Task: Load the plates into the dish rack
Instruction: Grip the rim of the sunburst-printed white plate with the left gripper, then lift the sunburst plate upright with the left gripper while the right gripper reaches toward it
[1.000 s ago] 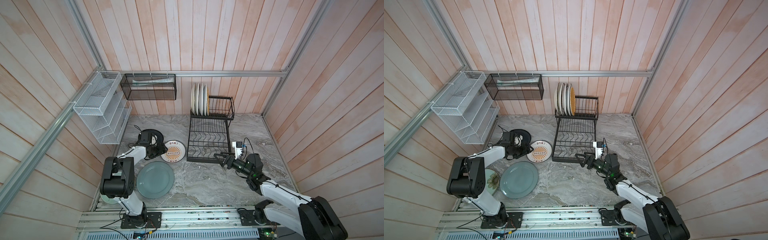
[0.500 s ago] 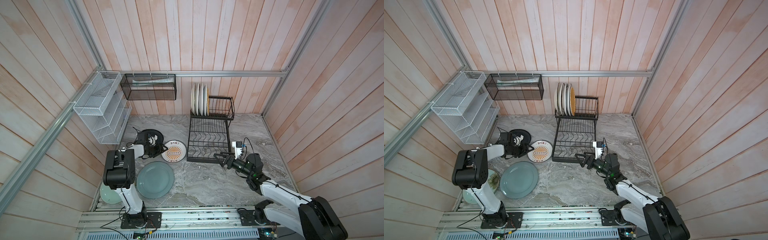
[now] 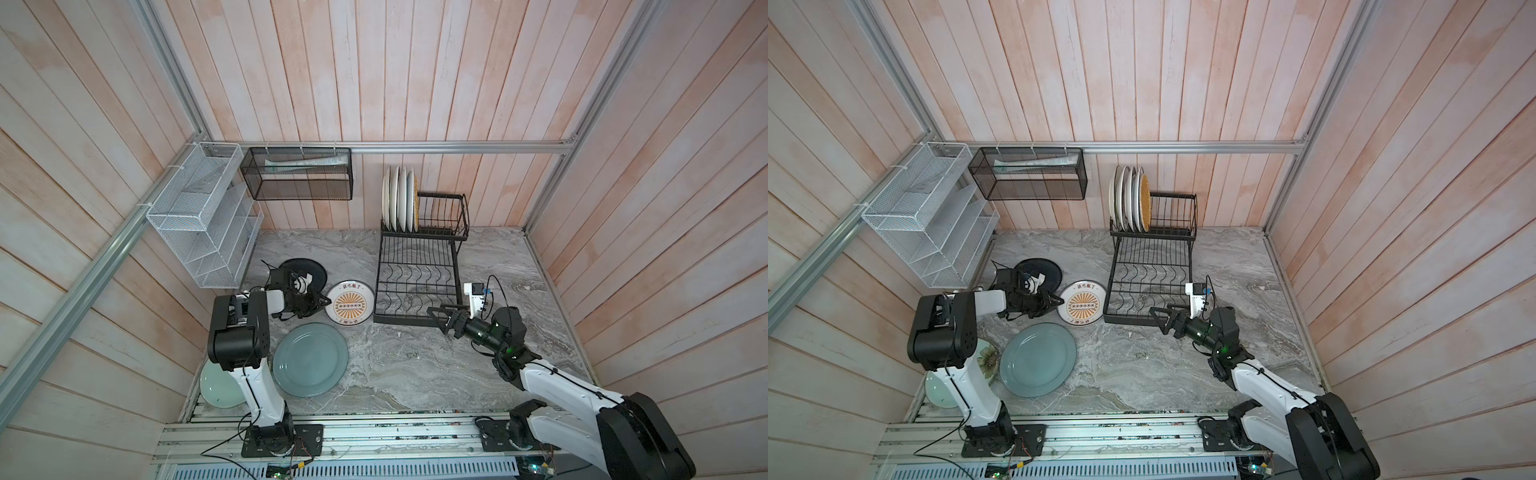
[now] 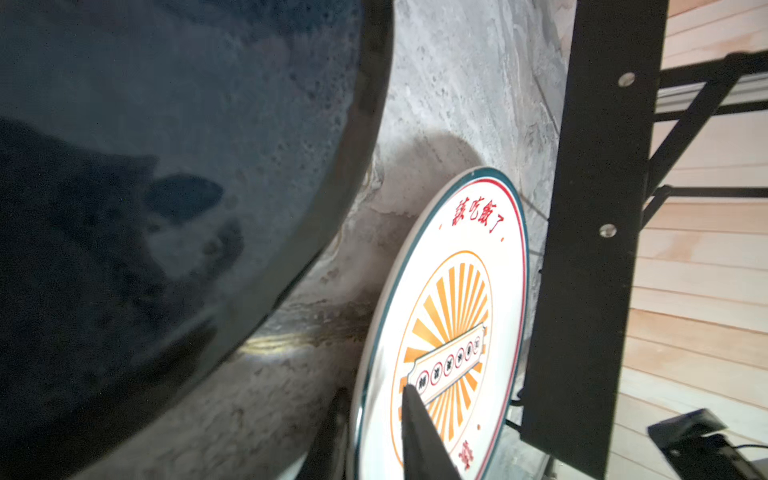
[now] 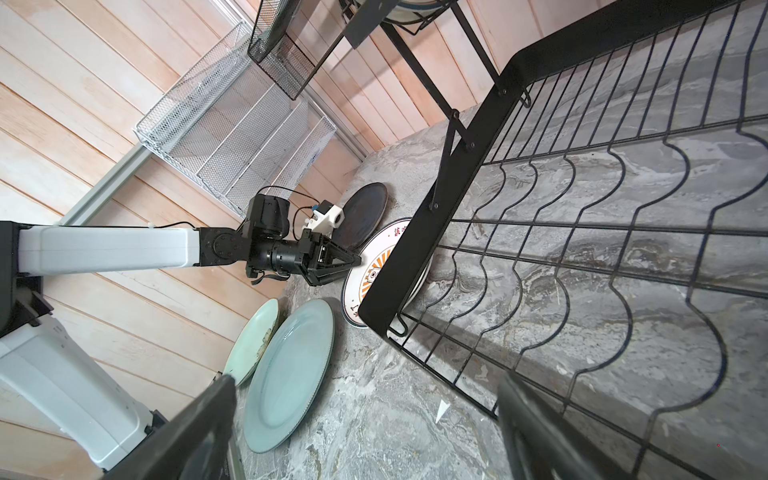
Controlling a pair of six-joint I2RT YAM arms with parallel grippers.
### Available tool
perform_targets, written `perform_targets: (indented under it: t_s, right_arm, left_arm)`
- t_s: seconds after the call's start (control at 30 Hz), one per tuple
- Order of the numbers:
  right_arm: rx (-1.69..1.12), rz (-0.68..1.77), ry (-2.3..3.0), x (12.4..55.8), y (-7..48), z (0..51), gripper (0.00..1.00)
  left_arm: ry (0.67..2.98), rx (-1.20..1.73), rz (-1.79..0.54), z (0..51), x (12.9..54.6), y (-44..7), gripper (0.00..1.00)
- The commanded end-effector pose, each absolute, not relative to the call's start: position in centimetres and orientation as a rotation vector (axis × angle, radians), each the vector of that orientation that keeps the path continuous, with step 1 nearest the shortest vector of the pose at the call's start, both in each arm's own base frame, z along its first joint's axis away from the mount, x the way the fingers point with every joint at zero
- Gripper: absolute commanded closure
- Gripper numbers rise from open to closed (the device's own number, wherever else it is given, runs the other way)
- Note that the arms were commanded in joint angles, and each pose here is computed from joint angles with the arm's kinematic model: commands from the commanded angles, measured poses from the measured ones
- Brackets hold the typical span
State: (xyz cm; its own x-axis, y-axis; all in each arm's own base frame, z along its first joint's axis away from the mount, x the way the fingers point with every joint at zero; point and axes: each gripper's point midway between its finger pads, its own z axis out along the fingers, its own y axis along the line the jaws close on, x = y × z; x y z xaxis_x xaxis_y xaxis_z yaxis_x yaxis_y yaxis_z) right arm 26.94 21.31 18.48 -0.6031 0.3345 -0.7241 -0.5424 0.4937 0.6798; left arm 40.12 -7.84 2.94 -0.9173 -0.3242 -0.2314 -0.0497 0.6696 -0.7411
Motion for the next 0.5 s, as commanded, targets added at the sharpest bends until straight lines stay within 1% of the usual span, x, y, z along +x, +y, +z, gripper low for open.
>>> perform_targets:
  t_s: [0.0,0.1,0.17,0.33,0.47]
  right_arm:
    - [-0.209,1.247,1.794,27.0,21.7,20.1,0.02]
    - [-0.208,1.243,1.792,27.0,21.6,20.2,0.02]
    - [-0.209,1.241,1.79,27.0,21.6,20.2,0.02]
    - [-0.206,1.234,1.797,27.1,21.6,20.0,0.02]
    - [-0.209,1.224,1.803,27.2,21.6,19.8,0.02]
  left_arm:
    - [2.486,-0.283,-1.18,4.3,40.2,-8.4,0.85]
    - [2.447,-0.283,-1.221,5.5,40.4,-8.7,0.96]
    - [2.42,-0.284,-1.247,6.2,40.4,-8.8,1.0]
    - [2.369,-0.298,-1.282,8.3,40.6,-9.0,1.0]
    - [2.37,-0.33,-1.186,10.3,40.5,-8.1,1.0]
